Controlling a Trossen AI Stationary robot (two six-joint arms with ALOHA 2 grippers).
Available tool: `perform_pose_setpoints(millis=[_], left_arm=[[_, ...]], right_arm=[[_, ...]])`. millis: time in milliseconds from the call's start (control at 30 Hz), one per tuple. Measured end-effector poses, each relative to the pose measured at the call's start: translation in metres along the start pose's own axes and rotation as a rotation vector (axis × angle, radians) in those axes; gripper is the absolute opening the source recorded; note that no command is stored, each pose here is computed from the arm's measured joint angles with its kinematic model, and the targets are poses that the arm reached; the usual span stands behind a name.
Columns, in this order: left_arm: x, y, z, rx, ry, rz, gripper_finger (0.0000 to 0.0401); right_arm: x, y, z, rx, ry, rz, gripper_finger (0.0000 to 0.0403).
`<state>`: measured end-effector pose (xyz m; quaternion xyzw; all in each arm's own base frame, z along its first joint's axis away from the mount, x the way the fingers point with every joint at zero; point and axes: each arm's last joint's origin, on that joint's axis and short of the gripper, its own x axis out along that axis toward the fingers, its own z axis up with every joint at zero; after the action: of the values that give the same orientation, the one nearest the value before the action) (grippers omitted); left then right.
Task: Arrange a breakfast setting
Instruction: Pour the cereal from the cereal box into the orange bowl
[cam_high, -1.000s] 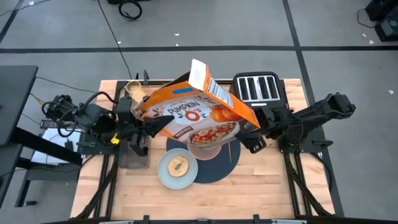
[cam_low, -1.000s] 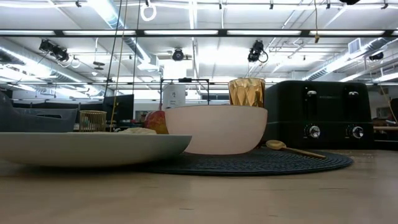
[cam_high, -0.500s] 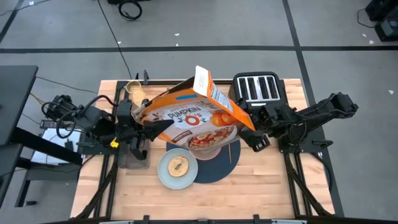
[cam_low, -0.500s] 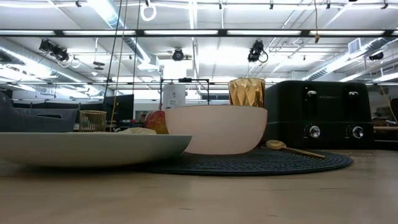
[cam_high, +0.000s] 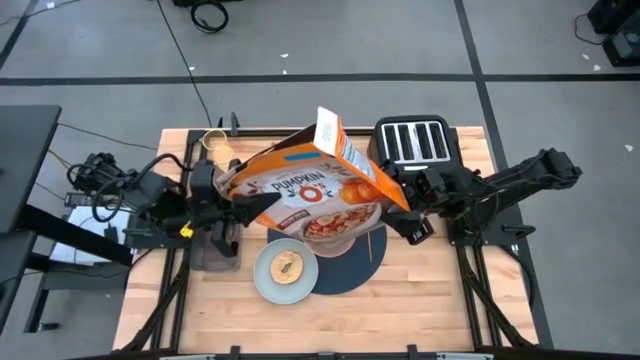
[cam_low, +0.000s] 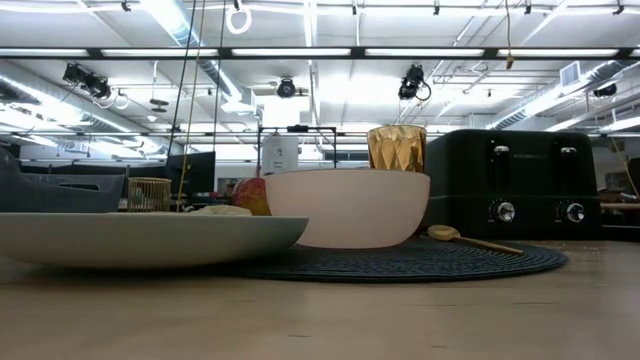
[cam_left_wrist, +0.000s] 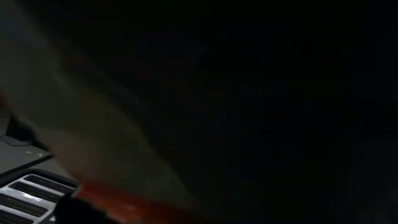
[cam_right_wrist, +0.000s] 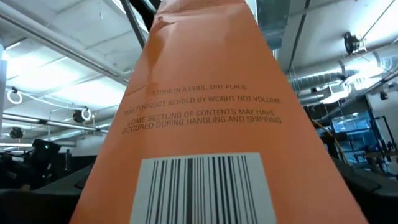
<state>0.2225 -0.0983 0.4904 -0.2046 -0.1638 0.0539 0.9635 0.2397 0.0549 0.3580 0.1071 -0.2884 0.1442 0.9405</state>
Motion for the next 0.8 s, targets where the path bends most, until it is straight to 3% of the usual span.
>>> perform_pose_setpoints(millis=[267,667,800], left_arm=[[0.0044,0.0054,-0.0003,-0.006,0.000,0.022,0.0007],[0.0063,0.0085,0.0000,0.002,0.000,0.035,0.0019],[0.0047,0.0067,-0.0028,0.021,0.027,0.030,0.0047]], right_arm=[[-0.0019,0.0004,0.0037,0.020,0.005,0.001,0.0371],[-0.0020,0.0005,0.0037,0.020,0.005,0.006,0.0307],[-0.0020,0.0006,0.0031,0.011,0.009,0.010,0.0307]])
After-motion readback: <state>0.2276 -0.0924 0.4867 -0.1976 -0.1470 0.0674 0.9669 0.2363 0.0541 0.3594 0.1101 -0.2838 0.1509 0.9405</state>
